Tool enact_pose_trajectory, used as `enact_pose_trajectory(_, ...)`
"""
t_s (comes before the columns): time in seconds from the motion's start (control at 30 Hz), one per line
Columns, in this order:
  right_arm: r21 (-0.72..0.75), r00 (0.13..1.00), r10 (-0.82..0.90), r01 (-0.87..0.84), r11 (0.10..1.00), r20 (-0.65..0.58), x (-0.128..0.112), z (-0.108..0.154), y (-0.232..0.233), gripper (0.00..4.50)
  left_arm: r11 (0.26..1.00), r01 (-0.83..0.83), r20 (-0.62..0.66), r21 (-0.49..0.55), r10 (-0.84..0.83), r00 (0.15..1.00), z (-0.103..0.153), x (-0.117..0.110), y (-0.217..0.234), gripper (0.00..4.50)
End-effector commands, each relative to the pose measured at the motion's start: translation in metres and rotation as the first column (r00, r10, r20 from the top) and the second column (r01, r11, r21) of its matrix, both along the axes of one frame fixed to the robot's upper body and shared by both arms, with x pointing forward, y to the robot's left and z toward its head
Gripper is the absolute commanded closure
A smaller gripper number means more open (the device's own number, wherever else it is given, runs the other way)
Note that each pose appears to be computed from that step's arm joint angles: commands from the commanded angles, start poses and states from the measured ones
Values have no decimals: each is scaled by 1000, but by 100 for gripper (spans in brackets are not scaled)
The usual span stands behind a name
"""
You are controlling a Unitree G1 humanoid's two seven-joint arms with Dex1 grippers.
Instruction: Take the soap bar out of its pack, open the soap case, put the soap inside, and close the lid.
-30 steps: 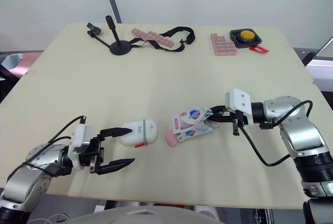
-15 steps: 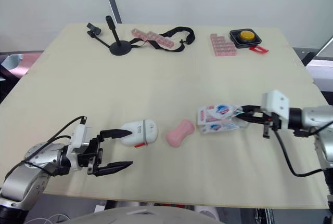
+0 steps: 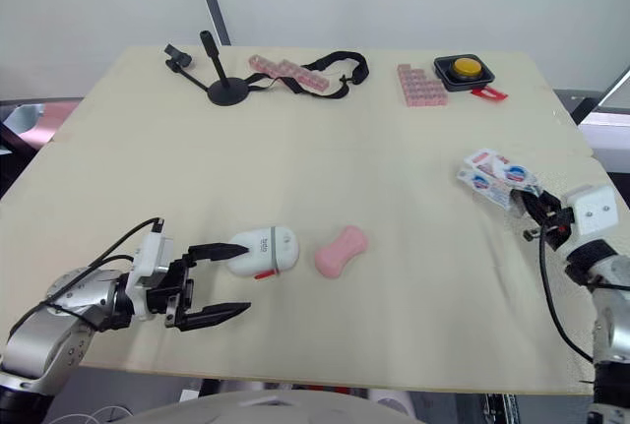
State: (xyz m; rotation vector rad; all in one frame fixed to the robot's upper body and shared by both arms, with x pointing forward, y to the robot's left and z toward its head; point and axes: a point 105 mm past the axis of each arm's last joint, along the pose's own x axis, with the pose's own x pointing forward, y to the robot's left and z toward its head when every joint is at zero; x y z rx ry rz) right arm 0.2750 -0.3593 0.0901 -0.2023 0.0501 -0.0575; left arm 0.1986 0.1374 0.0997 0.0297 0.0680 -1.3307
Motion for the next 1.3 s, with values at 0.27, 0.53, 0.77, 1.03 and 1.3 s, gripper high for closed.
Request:
enact_pose_trajectory(0.27,138,959,-281,272,952,47,2,0,-13,399,989,34,51,-141,-27,998,27,-8,0,0)
enact_pose_trajectory(0.53,127,945,-326,323,938,5,-3,-13,-17,399,989,27,53,-144,-19,998,22,-15,-3,0)
enact_pose_trajectory(0.77,106,953,-301,301,948,-15,-2,-19,-18,399,992,61,83,-109,-52,995,16,-18,-4,0)
enact_pose_trajectory(1.03,89,975,-221,223,971,-30,-2,-19,-13,314,993,64,81,-95,-57,995,13,-18,-3,0)
enact_pose_trajectory(1.3,38,988,-152,152,988,-14,-12,-14,-8,39,994,62,76,-93,-55,996,11,-14,-4,0)
